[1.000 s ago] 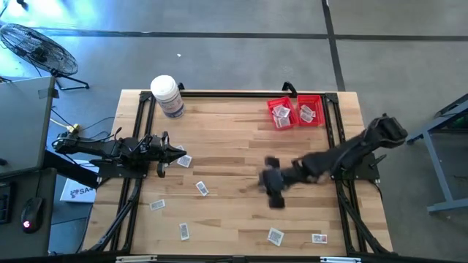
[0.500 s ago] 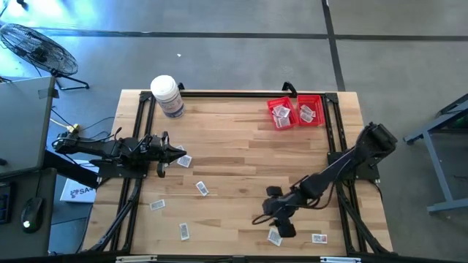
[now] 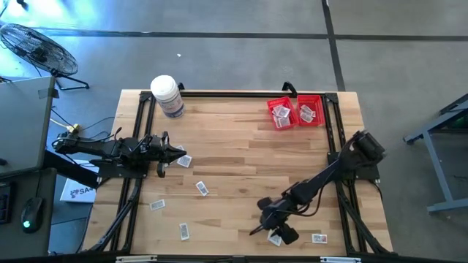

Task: Pick & Place First Aid Supplies
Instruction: Put the towelette pack into the left red bin

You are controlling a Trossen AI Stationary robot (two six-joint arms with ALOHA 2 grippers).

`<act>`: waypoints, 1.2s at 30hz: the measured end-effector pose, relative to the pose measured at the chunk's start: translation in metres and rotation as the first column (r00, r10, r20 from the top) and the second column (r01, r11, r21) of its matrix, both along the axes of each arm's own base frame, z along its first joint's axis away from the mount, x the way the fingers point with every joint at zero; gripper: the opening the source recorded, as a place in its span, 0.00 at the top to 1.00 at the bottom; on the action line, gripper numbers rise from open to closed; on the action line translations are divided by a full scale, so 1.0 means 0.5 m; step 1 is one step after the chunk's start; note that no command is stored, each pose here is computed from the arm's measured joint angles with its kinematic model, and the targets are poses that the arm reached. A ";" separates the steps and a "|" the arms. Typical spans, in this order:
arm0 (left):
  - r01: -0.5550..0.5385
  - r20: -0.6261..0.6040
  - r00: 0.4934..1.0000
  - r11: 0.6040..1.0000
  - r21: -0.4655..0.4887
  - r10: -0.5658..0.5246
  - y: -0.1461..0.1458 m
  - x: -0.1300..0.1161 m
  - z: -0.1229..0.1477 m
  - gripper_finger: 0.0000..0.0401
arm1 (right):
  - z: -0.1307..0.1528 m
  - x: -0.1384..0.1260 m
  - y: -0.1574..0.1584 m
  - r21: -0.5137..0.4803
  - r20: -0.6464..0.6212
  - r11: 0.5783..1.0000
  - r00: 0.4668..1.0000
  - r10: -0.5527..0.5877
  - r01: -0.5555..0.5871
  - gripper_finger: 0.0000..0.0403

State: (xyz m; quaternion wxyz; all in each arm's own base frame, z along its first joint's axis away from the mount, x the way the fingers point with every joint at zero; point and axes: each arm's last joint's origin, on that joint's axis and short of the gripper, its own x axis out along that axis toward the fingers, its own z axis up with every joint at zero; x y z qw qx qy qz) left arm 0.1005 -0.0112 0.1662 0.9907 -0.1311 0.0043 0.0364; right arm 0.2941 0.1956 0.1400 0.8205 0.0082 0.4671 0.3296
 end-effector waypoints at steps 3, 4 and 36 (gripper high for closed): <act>0.000 0.000 1.000 1.000 0.000 0.000 0.000 0.000 0.000 1.00 | -0.019 0.004 0.011 0.001 0.030 0.999 0.998 0.048 -0.048 0.53; 0.000 0.000 1.000 1.000 0.000 0.000 0.000 0.000 0.000 1.00 | -0.021 0.004 0.013 -0.003 0.036 0.998 0.998 0.059 -0.059 0.53; 0.000 0.000 1.000 1.000 0.000 0.000 0.000 0.000 0.000 1.00 | -0.086 -0.025 -0.056 -0.317 0.176 0.921 0.968 -0.176 0.225 0.57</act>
